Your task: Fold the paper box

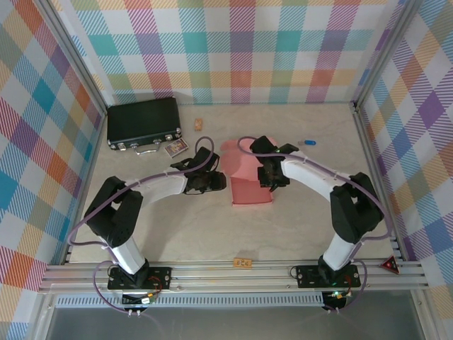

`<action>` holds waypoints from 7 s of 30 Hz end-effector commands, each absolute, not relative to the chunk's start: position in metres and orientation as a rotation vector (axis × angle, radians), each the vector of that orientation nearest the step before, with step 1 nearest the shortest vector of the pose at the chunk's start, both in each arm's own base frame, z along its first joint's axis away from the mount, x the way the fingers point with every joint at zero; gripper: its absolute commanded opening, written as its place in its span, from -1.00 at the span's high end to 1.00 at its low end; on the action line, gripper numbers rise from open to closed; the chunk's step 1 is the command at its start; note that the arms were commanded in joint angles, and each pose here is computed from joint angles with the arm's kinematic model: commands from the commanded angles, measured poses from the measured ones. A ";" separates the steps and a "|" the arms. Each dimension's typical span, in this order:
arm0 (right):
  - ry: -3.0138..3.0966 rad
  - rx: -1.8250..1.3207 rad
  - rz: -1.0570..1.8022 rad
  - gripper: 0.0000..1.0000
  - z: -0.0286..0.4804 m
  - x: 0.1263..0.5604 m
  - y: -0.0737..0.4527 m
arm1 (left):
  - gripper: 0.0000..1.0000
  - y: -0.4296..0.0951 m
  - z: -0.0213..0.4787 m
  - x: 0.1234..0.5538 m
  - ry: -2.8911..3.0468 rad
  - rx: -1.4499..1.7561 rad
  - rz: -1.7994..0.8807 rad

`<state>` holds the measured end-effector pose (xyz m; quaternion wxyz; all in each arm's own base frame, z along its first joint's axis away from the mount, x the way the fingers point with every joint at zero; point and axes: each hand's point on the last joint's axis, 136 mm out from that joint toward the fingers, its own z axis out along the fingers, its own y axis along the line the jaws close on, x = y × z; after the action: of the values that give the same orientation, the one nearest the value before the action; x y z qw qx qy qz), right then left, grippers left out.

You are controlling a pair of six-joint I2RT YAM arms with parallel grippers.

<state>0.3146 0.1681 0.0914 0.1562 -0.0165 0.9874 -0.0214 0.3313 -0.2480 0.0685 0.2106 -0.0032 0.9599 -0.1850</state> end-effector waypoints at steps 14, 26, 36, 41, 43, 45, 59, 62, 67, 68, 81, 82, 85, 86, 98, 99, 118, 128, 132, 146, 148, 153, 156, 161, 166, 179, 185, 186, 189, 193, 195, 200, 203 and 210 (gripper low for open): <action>2.632 -0.218 0.471 -0.02 0.144 0.349 0.145 | -0.25 -0.234 0.140 0.375 2.504 0.081 -0.609; 2.620 0.118 0.533 -0.05 0.124 0.428 0.061 | -0.36 -0.225 0.158 0.396 2.427 0.074 -0.703; 2.693 0.281 0.397 0.09 0.096 0.506 0.010 | -0.39 -0.209 0.157 0.366 2.444 0.020 -0.738; 2.712 0.241 0.362 0.11 0.082 0.537 0.005 | -0.39 -0.208 0.162 0.358 2.440 0.008 -0.764; 2.729 0.212 0.351 0.10 0.076 0.546 0.003 | -0.38 -0.207 0.162 0.357 2.446 0.005 -0.763; 2.746 0.180 0.342 0.11 0.069 0.555 0.002 | -0.38 -0.207 0.162 0.356 2.446 0.003 -0.766; 2.893 0.150 0.355 0.23 0.025 0.546 0.006 | -0.37 -0.207 0.153 0.353 2.466 -0.008 -0.772; 2.929 0.142 0.370 0.26 0.027 0.534 0.010 | -0.37 -0.207 0.150 0.353 2.472 -0.014 -0.769; 2.960 0.133 0.395 0.29 0.033 0.514 0.019 | -0.36 -0.208 0.148 0.353 2.472 -0.021 -0.781; 2.963 0.132 0.394 0.30 0.035 0.512 0.020 | -0.36 -0.208 0.148 0.352 2.472 -0.022 -0.783; 3.002 0.103 0.326 0.59 0.033 0.492 0.027 | -0.34 -0.209 0.142 0.349 2.480 -0.040 -0.802; 3.000 0.107 0.326 0.61 0.033 0.491 0.027 | -0.34 -0.208 0.142 0.350 2.480 -0.043 -0.802; 2.984 0.115 0.322 0.69 0.039 0.492 0.028 | -0.34 -0.208 0.141 0.350 2.482 -0.046 -0.803; 2.971 0.117 0.319 0.73 0.043 0.493 0.027 | -0.33 -0.209 0.142 0.350 2.481 -0.048 -0.805; 2.809 0.114 0.365 0.99 0.106 0.482 0.036 | -0.32 -0.207 0.149 0.350 2.467 -0.050 -0.805; 2.788 0.106 0.378 1.00 0.113 0.479 0.039 | -0.32 -0.208 0.150 0.349 2.464 -0.048 -0.806; 2.449 -0.185 0.633 1.00 0.231 0.360 0.137 | -0.32 -0.195 0.160 0.340 2.472 -0.051 -0.737; 2.477 -0.255 0.740 1.00 0.209 0.305 0.196 | -0.31 -0.195 0.158 0.340 2.473 -0.040 -0.728; 2.494 -0.214 0.797 1.00 0.184 0.298 0.213 | -0.30 -0.196 0.159 0.341 2.469 -0.036 -0.736; 2.688 -0.192 0.881 1.00 0.103 0.297 0.263 | -0.28 -0.202 0.157 0.344 2.477 -0.031 -0.765; 2.718 -0.182 0.881 1.00 0.094 0.299 0.265 | -0.28 -0.203 0.157 0.344 2.476 -0.031 -0.770; 2.780 -0.156 0.826 0.87 0.077 0.298 0.262 | -0.28 -0.203 0.156 0.344 2.480 -0.033 -0.775; 2.805 -0.121 0.715 0.82 0.071 0.301 0.249 | -0.28 -0.203 0.155 0.344 2.483 -0.031 -0.775; 2.818 -0.083 0.526 0.22 0.073 0.303 0.226 | -0.28 -0.204 0.155 0.344 2.482 -0.029 -0.778; 2.766 -0.071 0.406 0.14 0.090 0.308 0.208 | -0.28 -0.206 0.155 0.346 2.487 -0.025 -0.782; 2.571 -0.254 0.366 0.04 0.150 0.352 0.161 | -0.28 -0.221 0.161 0.374 2.511 0.152 -0.725; 2.461 -0.417 0.551 -0.12 0.164 0.375 0.149 | -0.28 -0.231 0.154 0.386 2.539 0.250 -0.712; 2.451 -0.453 0.545 -0.14 0.162 0.378 0.148 | -0.28 -0.233 0.152 0.387 2.543 0.270 -0.717; 2.414 -0.560 0.541 -0.18 0.158 0.387 0.149 | -0.31 -0.237 0.146 0.392 2.548 0.305 -0.716; 2.412 -0.553 0.554 -0.19 0.156 0.403 0.144 | -0.34 -0.243 0.143 0.400 2.545 0.329 -0.729; 2.416 -0.560 0.565 -0.20 0.154 0.409 0.145 | -0.34 -0.248 0.142 0.404 2.540 0.342 -0.747; 2.450 -0.567 0.582 -0.20 0.144 0.419 0.146 | -0.32 -0.256 0.142 0.413 2.535 0.354 -0.777; 2.468 -0.543 0.576 -0.20 0.138 0.425 0.143 | -0.30 -0.258 0.139 0.417 2.547 0.353 -0.775; 2.474 -0.583 0.690 -0.18 0.133 0.424 0.155 | -0.16 -0.264 0.130 0.420 2.566 0.348 -0.815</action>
<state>0.4230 0.1482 0.1272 0.2552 -0.1994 0.9183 0.2278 0.4173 -0.2632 0.1285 0.2209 0.1253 0.9253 -0.2816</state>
